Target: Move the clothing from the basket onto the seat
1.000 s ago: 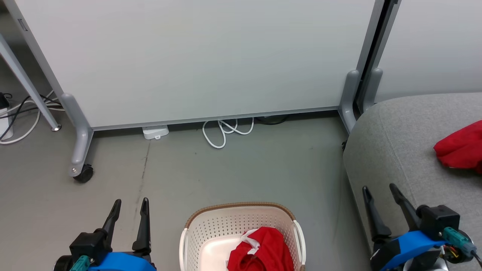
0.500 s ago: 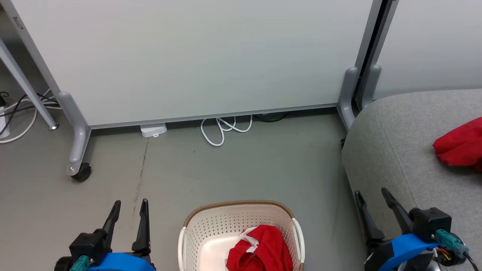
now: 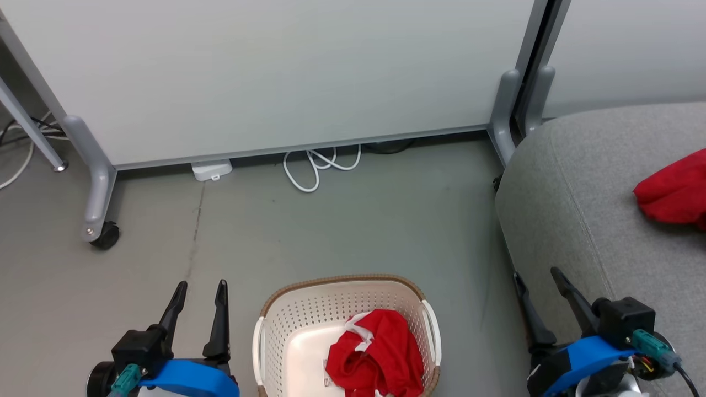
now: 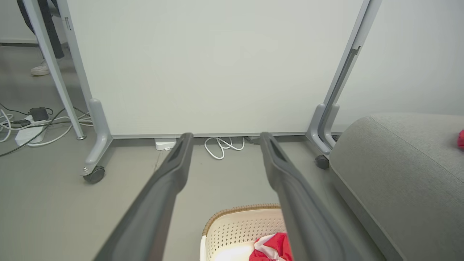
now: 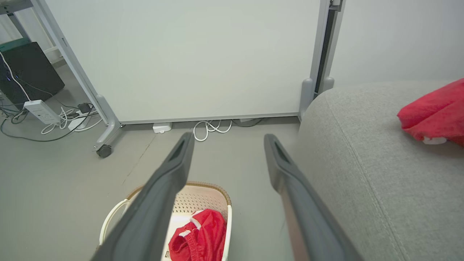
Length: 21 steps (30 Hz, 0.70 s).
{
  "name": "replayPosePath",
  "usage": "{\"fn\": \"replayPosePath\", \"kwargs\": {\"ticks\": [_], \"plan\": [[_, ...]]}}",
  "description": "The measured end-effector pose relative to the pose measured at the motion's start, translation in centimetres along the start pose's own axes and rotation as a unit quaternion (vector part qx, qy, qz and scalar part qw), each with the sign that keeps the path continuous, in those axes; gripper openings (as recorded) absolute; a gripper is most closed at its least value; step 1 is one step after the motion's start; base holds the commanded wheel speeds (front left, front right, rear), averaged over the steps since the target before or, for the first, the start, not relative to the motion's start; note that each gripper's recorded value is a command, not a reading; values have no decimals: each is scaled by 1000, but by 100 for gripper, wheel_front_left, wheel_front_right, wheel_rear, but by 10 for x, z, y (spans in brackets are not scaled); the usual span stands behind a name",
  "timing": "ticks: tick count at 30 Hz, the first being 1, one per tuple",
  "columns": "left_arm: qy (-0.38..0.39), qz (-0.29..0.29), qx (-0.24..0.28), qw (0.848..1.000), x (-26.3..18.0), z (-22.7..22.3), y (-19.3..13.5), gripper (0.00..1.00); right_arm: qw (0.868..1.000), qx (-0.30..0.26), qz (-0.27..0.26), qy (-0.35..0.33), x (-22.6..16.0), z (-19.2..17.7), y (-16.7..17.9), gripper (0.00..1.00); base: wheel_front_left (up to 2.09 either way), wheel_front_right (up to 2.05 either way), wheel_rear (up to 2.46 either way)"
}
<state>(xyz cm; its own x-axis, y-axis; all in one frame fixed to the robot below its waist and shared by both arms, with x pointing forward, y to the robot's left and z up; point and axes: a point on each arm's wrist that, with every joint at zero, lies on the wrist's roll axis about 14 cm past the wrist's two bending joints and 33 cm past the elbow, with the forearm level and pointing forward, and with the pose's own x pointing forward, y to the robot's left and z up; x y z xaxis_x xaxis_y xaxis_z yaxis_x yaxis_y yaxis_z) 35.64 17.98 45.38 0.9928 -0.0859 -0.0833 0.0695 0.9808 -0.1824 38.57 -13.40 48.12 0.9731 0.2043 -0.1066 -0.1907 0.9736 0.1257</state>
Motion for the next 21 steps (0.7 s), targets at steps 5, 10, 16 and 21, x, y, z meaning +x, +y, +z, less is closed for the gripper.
{"fn": "replayPosePath", "kwargs": {"ticks": [5,10,16,21], "plan": [[23,-27,3,999,29,-14,-15,100,1000,2,-6,7,19,-5,-9,100,0,0,0],[58,-63,7,996,58,-39,-35,100,1000,5,-19,23,33,-19,-22,100,0,0,0],[124,-131,30,983,85,-88,-64,100,998,5,-42,42,43,-39,-42,100,0,0,0],[183,-193,51,963,99,-136,-86,100,996,6,-68,57,43,-57,-61,100,0,0,0]]}}
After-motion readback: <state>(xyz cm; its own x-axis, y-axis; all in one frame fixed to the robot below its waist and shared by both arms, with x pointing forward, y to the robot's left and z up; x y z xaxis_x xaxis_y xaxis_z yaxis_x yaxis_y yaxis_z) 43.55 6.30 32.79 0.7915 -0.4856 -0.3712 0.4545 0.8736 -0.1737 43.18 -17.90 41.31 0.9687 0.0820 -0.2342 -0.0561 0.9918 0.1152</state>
